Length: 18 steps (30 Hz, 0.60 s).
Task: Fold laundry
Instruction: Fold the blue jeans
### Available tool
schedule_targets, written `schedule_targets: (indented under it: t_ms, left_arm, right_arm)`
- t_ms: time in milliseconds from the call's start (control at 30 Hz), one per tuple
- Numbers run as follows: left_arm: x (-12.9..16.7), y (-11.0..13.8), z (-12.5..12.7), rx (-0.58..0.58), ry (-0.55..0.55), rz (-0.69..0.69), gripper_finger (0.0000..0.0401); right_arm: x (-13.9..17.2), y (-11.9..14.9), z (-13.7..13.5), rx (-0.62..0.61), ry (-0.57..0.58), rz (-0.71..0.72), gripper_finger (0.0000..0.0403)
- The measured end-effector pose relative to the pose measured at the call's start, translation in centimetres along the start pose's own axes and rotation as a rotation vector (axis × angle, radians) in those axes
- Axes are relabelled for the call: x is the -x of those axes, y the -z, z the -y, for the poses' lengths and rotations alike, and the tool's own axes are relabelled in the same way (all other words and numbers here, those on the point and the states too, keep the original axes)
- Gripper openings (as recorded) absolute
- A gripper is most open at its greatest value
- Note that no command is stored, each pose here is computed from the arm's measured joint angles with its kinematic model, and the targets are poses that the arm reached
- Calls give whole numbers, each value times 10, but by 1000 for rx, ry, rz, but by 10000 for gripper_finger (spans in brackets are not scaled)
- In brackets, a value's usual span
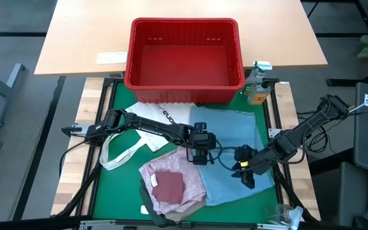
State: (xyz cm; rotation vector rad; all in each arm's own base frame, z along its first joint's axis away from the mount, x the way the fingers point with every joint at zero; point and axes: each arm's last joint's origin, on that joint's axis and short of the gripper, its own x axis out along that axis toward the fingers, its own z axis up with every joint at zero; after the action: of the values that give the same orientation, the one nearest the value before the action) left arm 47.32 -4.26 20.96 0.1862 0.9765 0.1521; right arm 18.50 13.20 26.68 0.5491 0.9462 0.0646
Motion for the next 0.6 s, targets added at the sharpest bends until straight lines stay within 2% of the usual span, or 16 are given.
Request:
schedule_targets:
  t_ms: [100,333,467,600]
  left_arm:
    - [0,0,0,1,0,0,194]
    - [0,0,0,0,0,0,194]
    - [0,0,0,0,0,0,194]
    - [0,0,0,0,0,-1,194]
  right_arm:
    - [0,0,0,-5,3,2,180]
    - [0,-2,1,-28,41,55,256]
    - [-3,1,-1,-23,-5,-22,277]
    - [-15,11,-7,8,-34,-134,279]
